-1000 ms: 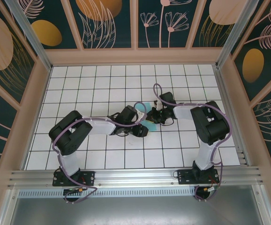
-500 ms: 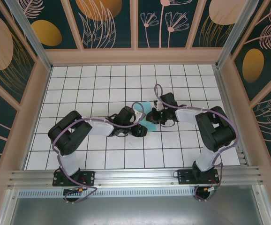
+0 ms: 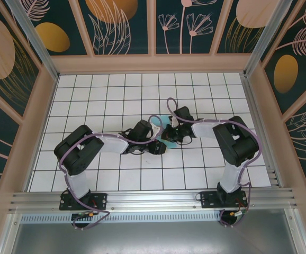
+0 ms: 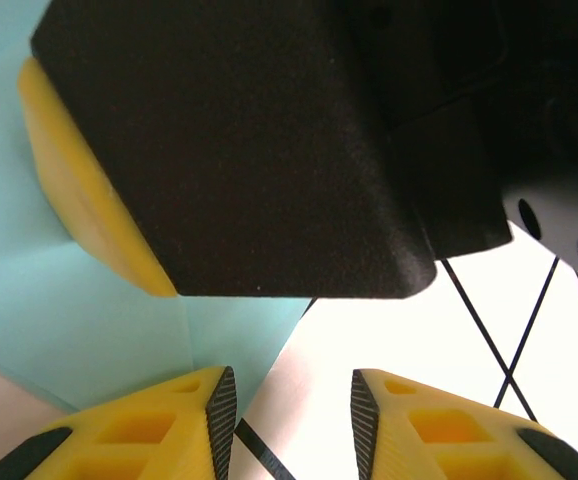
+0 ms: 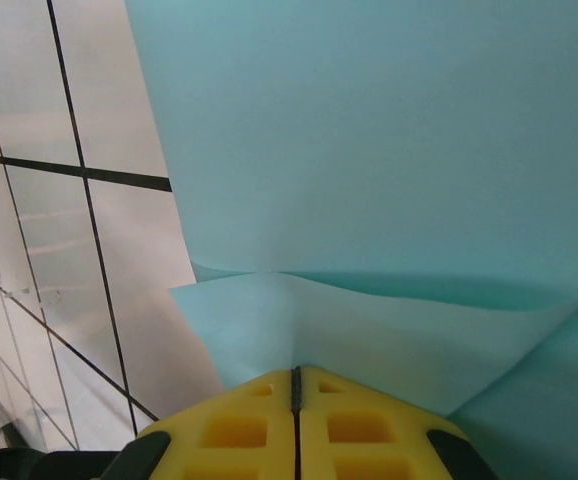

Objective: Fold a paper plane with a square sheet of paper (fold left side to right side)
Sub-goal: Fold the triangle a second time at the center of the table.

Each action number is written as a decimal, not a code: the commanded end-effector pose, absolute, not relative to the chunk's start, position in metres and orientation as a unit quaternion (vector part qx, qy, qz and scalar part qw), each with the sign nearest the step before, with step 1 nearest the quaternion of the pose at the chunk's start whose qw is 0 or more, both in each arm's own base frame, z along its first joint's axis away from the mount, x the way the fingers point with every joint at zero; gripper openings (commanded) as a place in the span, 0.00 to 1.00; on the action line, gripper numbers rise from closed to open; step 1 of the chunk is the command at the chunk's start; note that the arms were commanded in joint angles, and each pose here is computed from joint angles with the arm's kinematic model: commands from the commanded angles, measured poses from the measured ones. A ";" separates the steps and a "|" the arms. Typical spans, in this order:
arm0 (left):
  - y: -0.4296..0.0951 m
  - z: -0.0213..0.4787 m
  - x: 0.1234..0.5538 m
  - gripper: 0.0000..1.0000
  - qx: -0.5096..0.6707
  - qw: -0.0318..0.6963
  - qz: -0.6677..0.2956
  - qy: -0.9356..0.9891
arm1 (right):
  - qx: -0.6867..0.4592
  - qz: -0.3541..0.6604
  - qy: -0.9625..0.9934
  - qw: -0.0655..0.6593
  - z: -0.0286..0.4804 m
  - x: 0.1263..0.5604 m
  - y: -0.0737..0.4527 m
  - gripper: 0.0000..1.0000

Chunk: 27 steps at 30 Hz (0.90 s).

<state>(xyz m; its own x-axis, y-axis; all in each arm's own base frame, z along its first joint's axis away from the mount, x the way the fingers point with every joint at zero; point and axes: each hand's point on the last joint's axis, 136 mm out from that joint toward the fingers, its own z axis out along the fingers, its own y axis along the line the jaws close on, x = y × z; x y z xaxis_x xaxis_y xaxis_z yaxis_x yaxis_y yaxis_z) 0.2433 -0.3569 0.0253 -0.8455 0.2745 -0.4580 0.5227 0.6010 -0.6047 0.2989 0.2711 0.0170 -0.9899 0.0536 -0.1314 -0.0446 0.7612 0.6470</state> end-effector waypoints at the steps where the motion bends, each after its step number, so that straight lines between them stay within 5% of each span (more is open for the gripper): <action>1: -0.326 -0.017 0.213 0.38 0.194 0.072 -0.346 0.915 | 0.004 0.273 0.958 0.091 -0.004 0.309 0.250 0.09; 14: -0.324 -0.019 0.212 0.37 0.191 0.066 -0.351 0.914 | 0.008 0.275 0.955 0.113 0.007 0.330 0.236 0.11; 27: -0.334 0.080 0.238 0.38 0.185 0.149 -0.451 0.860 | 0.047 0.337 0.938 0.061 0.012 0.291 0.260 0.10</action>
